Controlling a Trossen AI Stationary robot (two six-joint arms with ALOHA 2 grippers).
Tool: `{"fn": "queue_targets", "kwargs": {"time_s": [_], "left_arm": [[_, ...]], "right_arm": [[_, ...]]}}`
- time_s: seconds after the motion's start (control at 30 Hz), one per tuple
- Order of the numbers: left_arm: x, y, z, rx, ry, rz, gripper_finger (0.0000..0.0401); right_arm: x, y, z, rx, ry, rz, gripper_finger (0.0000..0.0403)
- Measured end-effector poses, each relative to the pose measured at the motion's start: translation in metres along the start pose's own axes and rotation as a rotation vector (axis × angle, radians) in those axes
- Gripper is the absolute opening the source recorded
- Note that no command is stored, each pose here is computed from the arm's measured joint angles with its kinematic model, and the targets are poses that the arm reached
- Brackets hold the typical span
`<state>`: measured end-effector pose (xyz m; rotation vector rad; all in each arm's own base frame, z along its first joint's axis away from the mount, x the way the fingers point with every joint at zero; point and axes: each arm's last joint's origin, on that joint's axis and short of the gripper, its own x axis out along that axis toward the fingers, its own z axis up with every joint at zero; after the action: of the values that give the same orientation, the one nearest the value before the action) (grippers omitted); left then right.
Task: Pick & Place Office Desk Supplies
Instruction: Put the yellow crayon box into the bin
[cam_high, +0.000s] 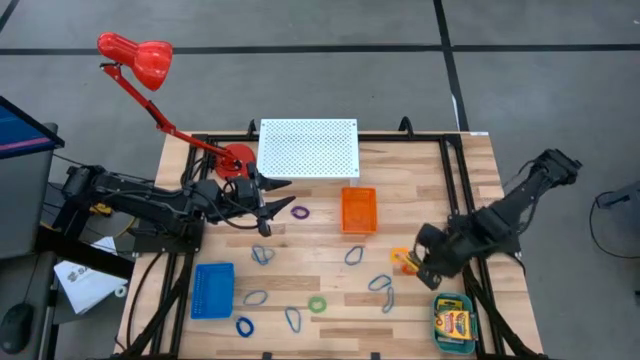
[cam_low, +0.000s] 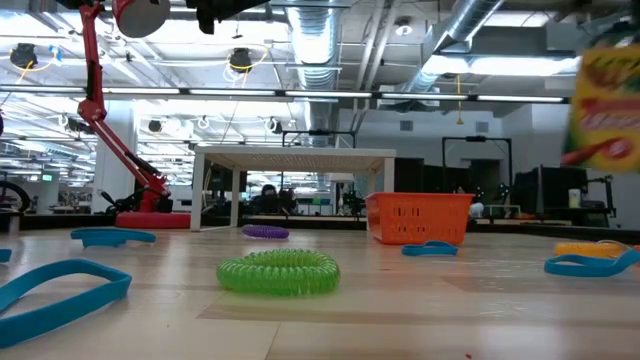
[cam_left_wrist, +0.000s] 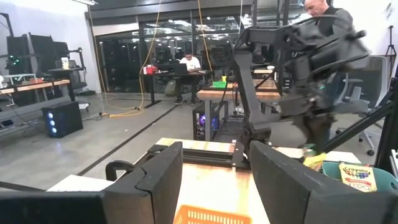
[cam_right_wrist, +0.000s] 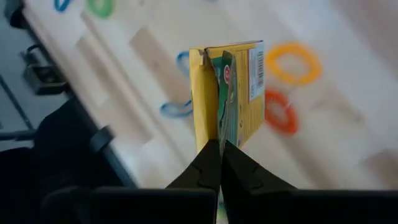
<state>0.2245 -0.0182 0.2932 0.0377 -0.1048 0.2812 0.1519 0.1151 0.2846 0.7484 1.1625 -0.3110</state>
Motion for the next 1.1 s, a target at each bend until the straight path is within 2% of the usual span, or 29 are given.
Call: {"fn": "queue_targets", "kwargs": {"time_s": [0.17,0.4,0.57,0.73,0.93,1.1], "left_arm": [[0.000,0.000,0.000,0.000,0.000,0.000,0.0182],[0.000,0.000,0.000,0.000,0.000,0.000,0.0182],[0.000,0.000,0.000,-0.004,0.001,-0.001,0.0182],[0.000,0.000,0.000,-0.008,-0.001,-0.001,0.0182],[0.000,0.000,0.001,-0.012,-0.009,-0.001,0.0182],[0.000,0.000,0.001,-0.015,-0.012,-0.001,0.0182]], "right_arm": [[-0.016,0.023,-0.022,0.057,0.053,0.006,0.0000],[-0.030,0.042,-0.049,0.112,0.093,-0.112,0.0000],[-0.026,0.054,-0.069,0.098,0.155,-0.135,0.0000],[-0.020,0.058,-0.090,0.154,0.252,-0.188,0.0000],[-0.015,0.064,-0.108,0.203,0.258,-0.165,0.0000],[-0.005,0.067,-0.115,0.194,0.271,-0.211,0.0000]]}}
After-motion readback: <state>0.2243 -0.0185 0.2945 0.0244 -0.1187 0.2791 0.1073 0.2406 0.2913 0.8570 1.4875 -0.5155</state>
